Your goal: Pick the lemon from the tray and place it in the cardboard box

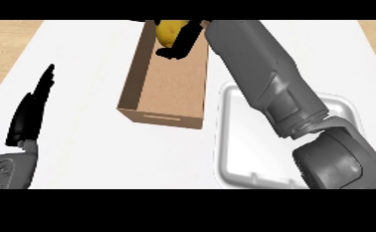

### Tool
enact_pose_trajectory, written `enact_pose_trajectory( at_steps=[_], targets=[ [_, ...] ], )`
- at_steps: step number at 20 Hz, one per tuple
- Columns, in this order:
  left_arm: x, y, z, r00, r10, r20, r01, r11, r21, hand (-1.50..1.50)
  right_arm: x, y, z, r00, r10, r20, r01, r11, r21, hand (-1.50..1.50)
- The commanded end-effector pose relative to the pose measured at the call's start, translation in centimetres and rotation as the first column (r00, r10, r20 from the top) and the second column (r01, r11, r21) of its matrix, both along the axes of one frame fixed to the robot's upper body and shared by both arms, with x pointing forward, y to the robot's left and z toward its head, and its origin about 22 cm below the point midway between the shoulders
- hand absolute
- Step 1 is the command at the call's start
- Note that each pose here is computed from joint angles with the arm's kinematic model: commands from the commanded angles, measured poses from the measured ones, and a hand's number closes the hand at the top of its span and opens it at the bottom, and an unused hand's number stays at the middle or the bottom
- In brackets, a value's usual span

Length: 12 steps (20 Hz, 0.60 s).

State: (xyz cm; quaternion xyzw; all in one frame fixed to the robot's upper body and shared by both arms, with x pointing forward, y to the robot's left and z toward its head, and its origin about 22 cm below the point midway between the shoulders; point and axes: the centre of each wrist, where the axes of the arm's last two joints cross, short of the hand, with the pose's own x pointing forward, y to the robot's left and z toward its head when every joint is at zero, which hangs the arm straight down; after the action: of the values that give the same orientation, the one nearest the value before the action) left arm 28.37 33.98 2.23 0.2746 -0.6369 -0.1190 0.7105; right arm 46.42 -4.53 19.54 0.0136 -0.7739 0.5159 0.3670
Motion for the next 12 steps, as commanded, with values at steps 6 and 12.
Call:
enact_pose_trajectory(
  at_steps=[6,12],
  targets=[
    [2.1,-1.1,2.0,0.999,-0.046,0.025,0.045,0.999,0.022,0.00,-0.4,1.2,-1.6,0.994,-0.101,0.033,0.104,0.990,-0.094,1.50],
    [2.4,-2.2,0.6,0.997,-0.081,0.020,0.081,0.997,-0.002,0.00,-0.5,0.9,-2.8,0.964,-0.206,-0.170,0.185,0.974,-0.133,-1.50]
  ],
)
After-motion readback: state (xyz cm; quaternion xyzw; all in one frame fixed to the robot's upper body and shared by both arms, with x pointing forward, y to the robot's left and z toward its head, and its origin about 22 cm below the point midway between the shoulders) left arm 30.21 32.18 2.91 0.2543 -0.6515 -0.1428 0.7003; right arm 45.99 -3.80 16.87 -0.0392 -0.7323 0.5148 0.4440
